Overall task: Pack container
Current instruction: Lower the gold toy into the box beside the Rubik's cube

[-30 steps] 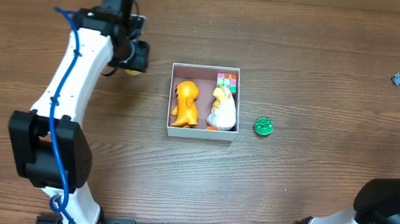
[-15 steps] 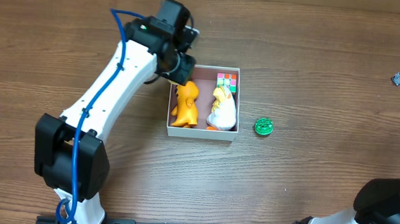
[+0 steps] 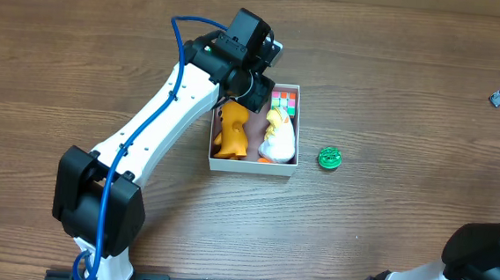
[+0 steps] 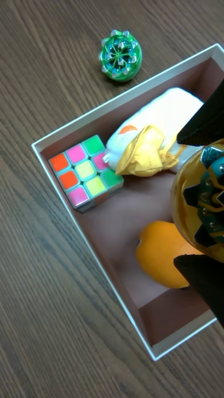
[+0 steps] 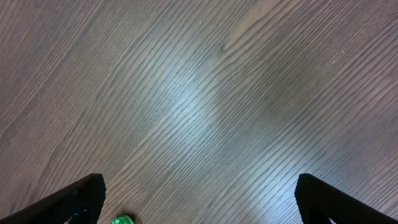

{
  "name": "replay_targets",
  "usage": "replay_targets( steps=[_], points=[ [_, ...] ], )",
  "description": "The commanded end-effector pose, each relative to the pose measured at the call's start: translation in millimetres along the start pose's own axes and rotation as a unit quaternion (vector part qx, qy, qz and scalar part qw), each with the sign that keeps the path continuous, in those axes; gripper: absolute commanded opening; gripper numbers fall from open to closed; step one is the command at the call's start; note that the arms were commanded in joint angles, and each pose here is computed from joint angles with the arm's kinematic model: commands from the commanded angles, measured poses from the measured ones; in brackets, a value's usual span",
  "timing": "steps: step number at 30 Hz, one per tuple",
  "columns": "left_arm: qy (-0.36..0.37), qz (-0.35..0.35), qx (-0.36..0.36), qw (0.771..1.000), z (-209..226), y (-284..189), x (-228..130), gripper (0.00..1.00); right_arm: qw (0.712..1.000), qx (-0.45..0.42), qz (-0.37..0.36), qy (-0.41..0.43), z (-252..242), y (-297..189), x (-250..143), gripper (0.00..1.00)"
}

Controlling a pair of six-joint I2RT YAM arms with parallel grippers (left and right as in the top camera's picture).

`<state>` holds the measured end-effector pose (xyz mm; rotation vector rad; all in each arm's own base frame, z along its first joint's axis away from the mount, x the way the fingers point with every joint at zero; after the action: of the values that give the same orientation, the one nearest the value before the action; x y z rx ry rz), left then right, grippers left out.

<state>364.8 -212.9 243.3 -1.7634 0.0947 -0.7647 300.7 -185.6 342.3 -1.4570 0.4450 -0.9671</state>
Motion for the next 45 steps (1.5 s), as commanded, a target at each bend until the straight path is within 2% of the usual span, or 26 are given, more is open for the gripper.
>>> replay_targets(
  steps=[1, 14, 21, 23, 28, 39, 45],
  points=[
    [-0.009, 0.027, -0.014, 0.999, 1, 25, -10, 0.50, 1.000, -0.001, -0.005, 0.002, -1, -2, 0, 1.00],
    [-0.027, 0.084, -0.042, 0.995, 3, 72, -23, 0.50, 1.000, -0.001, -0.005, 0.002, -1, -2, 0, 1.00],
    [-0.027, 0.084, -0.039, 0.995, 4, 72, -23, 0.52, 1.000, -0.001, -0.005, 0.002, -1, -2, 0, 1.00],
    [-0.027, 0.084, -0.039, 0.995, 4, 72, -23, 0.61, 1.000, -0.001, -0.005, 0.002, -1, -2, 0, 1.00],
    [-0.027, 0.084, -0.039, 0.995, 4, 72, -23, 0.67, 1.000, -0.001, -0.005, 0.002, -1, -2, 0, 1.00],
    [-0.028, 0.077, -0.037, 0.996, 6, 70, -20, 0.70, 1.000, -0.001, -0.005, 0.002, -1, -2, 0, 1.00],
    [-0.031, 0.027, -0.032, 0.999, 15, 47, 8, 0.72, 1.000, -0.001, -0.005, 0.002, -1, -2, 0, 1.00]
  ],
)
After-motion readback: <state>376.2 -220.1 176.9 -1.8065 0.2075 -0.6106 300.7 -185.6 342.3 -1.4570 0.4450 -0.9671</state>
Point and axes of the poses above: each gripper's point midway between its finger pads, its own y axis out along the fingers, its own z axis along the line the jaws close on, x = y × z, the point moved 10 cm from there along -y, back along the fingers, and after that the axes turned 3 degrees about y, right-handed, at the moved point
